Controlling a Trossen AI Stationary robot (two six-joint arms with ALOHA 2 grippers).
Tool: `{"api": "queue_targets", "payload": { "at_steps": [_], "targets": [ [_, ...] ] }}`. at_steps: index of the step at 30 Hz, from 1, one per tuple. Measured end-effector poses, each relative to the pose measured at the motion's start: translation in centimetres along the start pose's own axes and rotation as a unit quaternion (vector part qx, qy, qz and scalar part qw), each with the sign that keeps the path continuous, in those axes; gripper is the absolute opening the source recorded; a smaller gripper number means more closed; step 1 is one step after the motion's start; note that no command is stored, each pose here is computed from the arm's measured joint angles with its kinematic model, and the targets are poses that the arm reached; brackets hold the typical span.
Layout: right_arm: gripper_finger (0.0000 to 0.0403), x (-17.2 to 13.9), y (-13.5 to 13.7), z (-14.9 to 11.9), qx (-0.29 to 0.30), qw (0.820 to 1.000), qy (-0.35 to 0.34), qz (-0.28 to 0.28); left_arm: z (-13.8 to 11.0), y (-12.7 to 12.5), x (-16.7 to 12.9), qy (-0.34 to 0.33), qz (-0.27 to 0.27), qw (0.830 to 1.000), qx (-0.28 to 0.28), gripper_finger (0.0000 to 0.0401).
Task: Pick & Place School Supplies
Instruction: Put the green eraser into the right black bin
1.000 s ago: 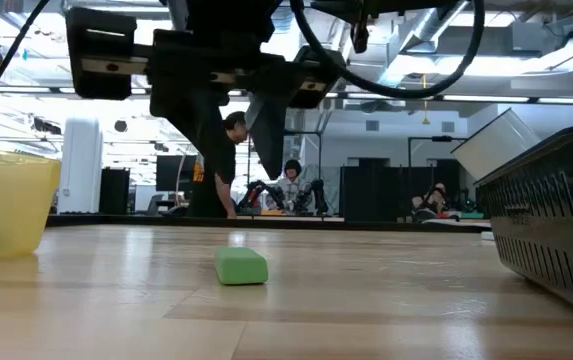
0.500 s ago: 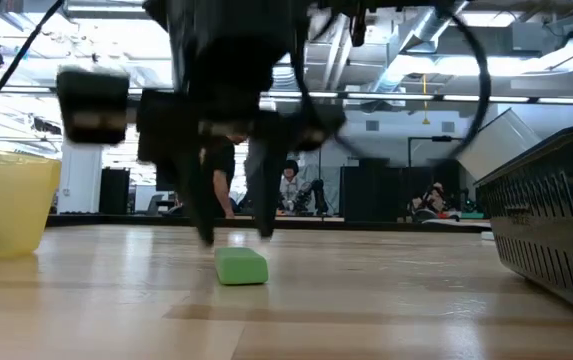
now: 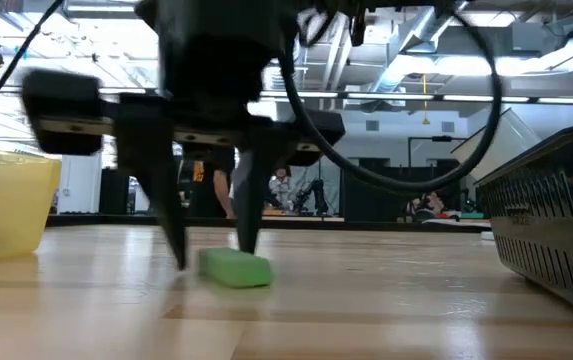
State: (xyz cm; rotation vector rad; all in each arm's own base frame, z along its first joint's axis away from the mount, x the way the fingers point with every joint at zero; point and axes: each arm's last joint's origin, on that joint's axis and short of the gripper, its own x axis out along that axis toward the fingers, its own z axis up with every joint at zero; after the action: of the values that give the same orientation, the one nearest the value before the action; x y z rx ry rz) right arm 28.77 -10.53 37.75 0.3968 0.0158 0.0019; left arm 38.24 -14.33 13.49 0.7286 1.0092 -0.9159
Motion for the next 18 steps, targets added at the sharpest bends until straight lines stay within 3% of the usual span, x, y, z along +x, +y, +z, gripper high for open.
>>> {"api": "queue_targets", "payload": {
  "at_steps": [6, 11, 18],
  "targets": [
    [0.0041, 0.0, 0.0, 0.1, -0.004, 1.000, -0.002, 0.000, 0.6, -0.9, 2.3, -0.005, -0.023, 1.000, -0.009, 0.0154],
    [0.0040, 0.0, 0.0, 0.1, -0.004, 1.000, -0.003, 0.000, -0.1, -0.5, 3.0, 0.001, -0.031, 0.998, -0.063, 0.0150],
    [0.0040, 0.0, 0.1, 0.1, -0.004, 1.000, -0.007, 0.003, -0.8, 0.1, 3.1, -0.005, -0.026, 0.995, -0.095, 0.0092]
  ]
}}
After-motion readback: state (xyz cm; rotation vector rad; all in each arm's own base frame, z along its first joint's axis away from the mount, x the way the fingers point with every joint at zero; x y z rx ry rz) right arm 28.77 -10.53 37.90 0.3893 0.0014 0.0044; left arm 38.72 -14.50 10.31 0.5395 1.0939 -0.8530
